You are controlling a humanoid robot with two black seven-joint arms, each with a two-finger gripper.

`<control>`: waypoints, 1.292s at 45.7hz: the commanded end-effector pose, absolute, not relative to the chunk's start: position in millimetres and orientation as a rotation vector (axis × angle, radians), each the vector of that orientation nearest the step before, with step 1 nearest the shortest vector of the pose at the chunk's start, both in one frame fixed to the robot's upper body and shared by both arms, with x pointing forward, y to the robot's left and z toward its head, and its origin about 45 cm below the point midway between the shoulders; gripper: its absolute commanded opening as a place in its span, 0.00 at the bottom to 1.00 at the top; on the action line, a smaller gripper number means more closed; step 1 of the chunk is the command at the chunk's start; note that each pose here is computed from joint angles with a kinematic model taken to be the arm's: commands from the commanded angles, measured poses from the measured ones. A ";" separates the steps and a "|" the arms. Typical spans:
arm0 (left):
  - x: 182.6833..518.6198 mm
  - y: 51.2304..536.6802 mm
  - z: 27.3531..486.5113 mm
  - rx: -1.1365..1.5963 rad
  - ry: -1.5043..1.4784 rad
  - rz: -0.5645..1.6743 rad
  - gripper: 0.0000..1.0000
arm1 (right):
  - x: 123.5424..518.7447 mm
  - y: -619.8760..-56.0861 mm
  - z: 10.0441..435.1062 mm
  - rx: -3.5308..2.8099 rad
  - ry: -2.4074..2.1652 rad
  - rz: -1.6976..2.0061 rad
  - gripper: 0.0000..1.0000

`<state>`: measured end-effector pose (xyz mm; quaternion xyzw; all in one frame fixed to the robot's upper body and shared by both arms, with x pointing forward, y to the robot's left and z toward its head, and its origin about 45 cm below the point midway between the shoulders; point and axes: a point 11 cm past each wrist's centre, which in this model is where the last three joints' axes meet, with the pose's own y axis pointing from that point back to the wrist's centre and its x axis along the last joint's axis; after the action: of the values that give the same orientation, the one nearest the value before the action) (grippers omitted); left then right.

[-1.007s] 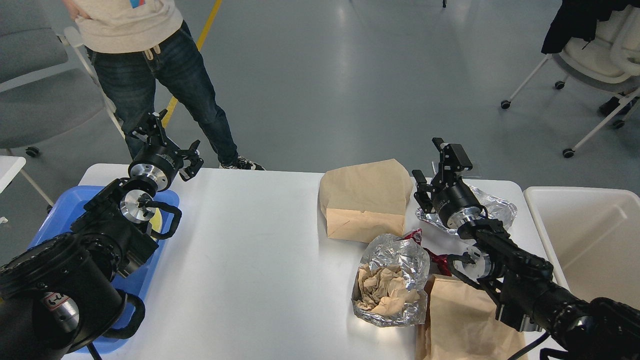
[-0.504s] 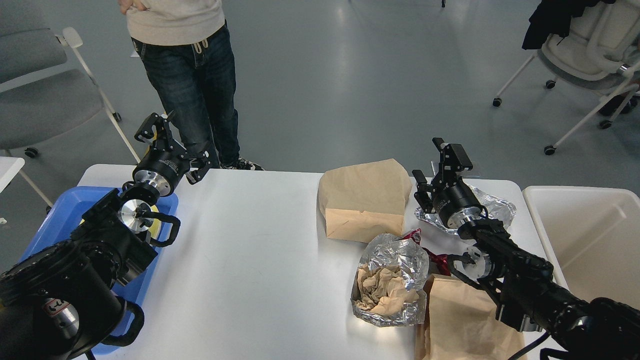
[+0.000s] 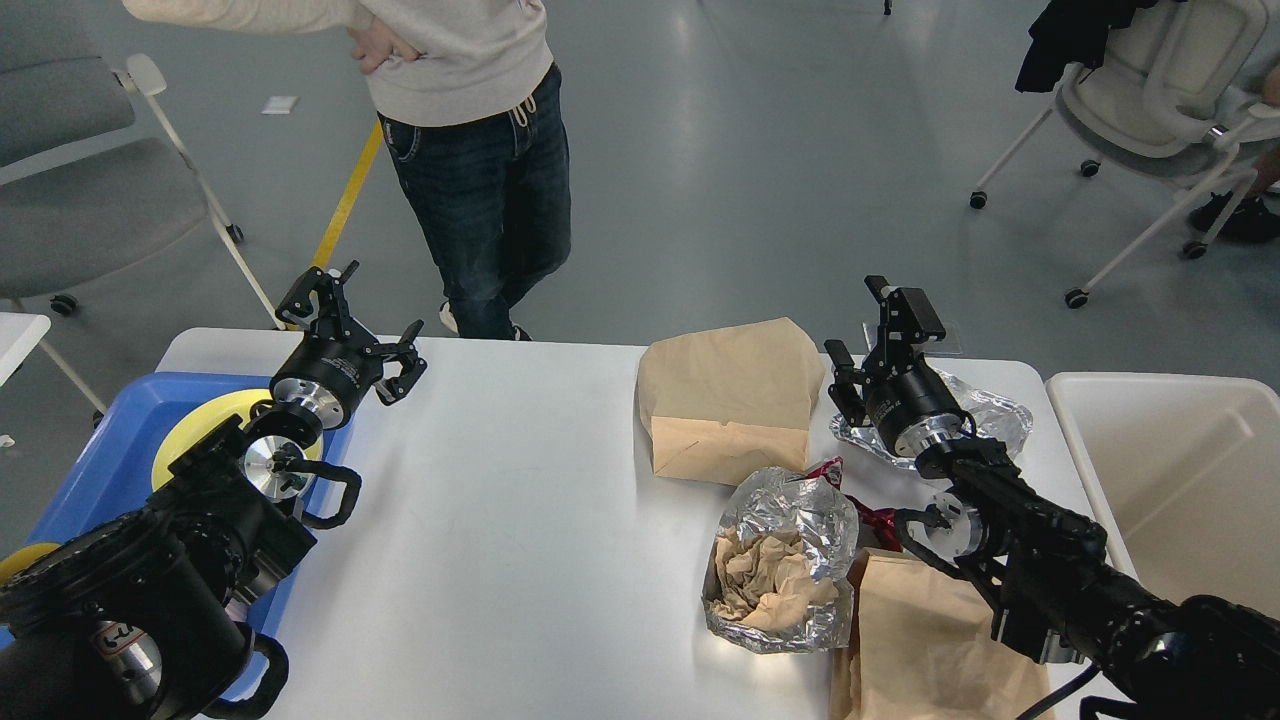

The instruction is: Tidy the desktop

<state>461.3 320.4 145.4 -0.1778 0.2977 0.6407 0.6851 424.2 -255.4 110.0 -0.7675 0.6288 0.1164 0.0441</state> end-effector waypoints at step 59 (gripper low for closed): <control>461.4 320.4 145.3 -0.398 0.667 1.436 0.96 | 430.1 -258.0 118.7 -2.362 1.913 0.323 1.00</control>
<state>461.3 320.5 145.3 -0.1778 0.2977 0.6408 0.6850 425.7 -252.1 112.9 -0.7732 0.6221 0.1147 0.0444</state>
